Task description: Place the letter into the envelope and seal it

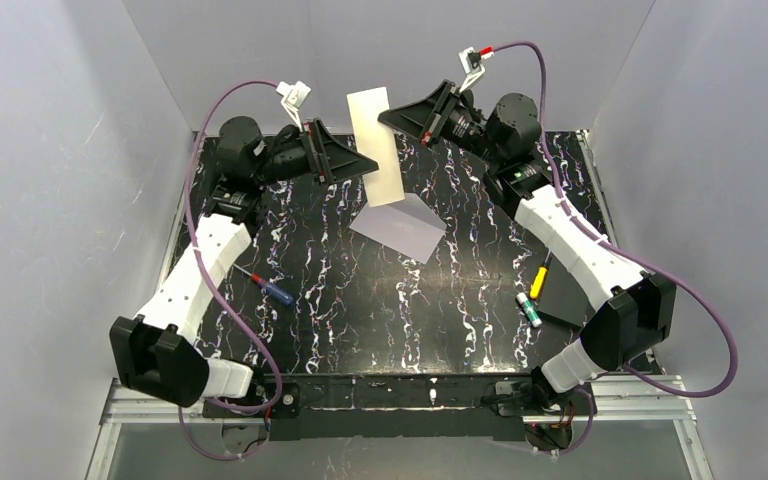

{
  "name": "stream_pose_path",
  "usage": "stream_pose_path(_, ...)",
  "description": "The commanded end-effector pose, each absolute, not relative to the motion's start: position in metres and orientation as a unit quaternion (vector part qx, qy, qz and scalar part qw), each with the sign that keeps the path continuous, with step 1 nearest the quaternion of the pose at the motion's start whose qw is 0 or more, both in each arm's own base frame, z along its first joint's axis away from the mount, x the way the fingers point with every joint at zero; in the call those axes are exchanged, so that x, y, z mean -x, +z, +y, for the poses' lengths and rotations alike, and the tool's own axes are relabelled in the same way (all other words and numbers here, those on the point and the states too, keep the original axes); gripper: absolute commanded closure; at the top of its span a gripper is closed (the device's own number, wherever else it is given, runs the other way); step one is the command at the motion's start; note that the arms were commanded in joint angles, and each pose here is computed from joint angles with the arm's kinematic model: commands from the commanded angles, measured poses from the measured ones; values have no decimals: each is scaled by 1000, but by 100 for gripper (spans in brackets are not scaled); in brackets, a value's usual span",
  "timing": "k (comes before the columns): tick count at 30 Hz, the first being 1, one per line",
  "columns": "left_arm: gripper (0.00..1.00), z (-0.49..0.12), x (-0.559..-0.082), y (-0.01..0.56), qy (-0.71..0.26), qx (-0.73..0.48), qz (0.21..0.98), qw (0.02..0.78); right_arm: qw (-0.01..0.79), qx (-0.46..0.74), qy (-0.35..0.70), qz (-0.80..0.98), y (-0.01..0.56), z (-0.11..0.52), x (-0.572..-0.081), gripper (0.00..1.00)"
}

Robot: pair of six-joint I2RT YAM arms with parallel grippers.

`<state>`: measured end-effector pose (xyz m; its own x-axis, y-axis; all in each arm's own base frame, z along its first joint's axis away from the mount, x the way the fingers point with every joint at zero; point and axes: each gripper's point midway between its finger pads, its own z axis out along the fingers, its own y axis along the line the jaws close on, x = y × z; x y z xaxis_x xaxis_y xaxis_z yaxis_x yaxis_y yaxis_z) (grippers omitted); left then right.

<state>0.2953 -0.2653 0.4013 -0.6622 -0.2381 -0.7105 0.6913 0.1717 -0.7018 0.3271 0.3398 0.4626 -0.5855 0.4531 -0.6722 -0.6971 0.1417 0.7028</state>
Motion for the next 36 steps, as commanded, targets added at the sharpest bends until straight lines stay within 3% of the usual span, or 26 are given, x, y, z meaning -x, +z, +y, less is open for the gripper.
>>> stream_pose_path(1, 13, -245, -292, 424, -598, -155, 655, 435, 472, 94, 687, 544, 523, 329, -310, 99)
stream_pose_path(9, 6, -243, -297, 436, -600, -141, 652, 442, 414, 86, 761, 492, 554, 328, -289, 99)
stream_pose_path(14, 12, -248, -292, 451, -632, -137, 645, 408, 387, 71, 789, 473, 557, 327, -287, 99)
stream_pose_path(26, 48, -249, -277, 485, -689, -141, 586, 403, 377, 25, 793, 478, 546, 329, -306, 99)
stream_pose_path(33, 89, -251, -278, 483, -693, -146, 584, 396, 381, 19, 781, 495, 540, 331, -311, 99)
stream_pose_path(34, 98, -251, -277, 483, -692, -149, 584, 397, 381, 24, 777, 501, 538, 333, -311, 93)
stream_pose_path(36, 100, -251, -276, 482, -690, -156, 583, 399, 383, 53, 764, 517, 532, 339, -309, 79)
